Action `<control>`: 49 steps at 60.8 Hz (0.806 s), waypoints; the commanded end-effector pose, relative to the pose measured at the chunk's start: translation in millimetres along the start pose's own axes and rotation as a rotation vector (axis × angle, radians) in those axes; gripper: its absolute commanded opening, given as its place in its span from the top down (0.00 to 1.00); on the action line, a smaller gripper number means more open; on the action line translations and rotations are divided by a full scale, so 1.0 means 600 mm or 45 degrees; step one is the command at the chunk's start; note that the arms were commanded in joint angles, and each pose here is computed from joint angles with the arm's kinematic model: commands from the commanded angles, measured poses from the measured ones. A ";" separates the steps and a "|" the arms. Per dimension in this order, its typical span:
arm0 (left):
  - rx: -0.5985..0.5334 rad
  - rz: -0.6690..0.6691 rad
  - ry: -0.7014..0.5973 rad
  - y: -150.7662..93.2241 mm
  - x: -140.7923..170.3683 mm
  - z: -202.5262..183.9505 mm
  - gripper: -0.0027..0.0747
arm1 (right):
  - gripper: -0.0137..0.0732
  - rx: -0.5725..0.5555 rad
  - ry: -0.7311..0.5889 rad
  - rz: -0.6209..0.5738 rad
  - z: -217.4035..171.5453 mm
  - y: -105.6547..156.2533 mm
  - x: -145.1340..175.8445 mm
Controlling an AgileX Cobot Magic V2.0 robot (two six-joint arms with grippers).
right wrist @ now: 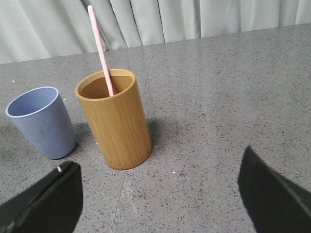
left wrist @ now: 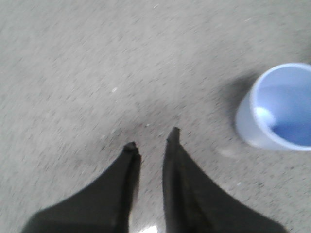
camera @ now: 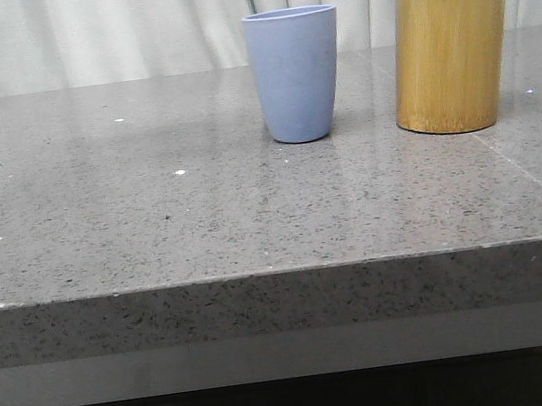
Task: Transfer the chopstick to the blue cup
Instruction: 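Open the left gripper and withdraw it from the blue cup, then move the right gripper above the pink stick in the bamboo cup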
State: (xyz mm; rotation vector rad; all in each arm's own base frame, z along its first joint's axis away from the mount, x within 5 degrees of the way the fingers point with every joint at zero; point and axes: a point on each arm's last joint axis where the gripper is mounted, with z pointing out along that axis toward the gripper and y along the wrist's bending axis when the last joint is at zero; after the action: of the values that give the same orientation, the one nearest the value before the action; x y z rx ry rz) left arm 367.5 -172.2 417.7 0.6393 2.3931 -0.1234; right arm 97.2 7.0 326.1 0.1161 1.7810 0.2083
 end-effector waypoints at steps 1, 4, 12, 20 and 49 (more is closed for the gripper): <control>-0.050 -0.098 -0.037 0.033 0.019 -0.064 0.95 | 0.09 0.007 -0.141 -0.018 -0.004 0.002 -0.032; -0.067 -0.147 -0.014 0.046 0.031 -0.067 0.96 | 0.09 0.007 -0.141 -0.018 -0.004 0.002 -0.032; -0.107 -0.247 0.060 0.077 0.073 -0.066 0.96 | 0.09 0.007 -0.141 -0.018 -0.004 0.002 -0.032; -0.141 -0.312 0.020 0.091 0.112 -0.073 0.96 | 0.09 0.007 -0.139 -0.017 -0.004 0.002 -0.032; -0.281 -0.451 -0.335 0.071 0.336 -0.174 0.99 | 0.09 0.007 -0.128 -0.017 -0.003 0.002 -0.030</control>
State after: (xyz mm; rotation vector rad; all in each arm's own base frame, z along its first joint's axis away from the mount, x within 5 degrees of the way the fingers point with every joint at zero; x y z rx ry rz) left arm 218.9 -35.1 364.7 0.1452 2.3682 -0.0704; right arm 97.7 7.0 326.0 0.1162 1.7821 0.2079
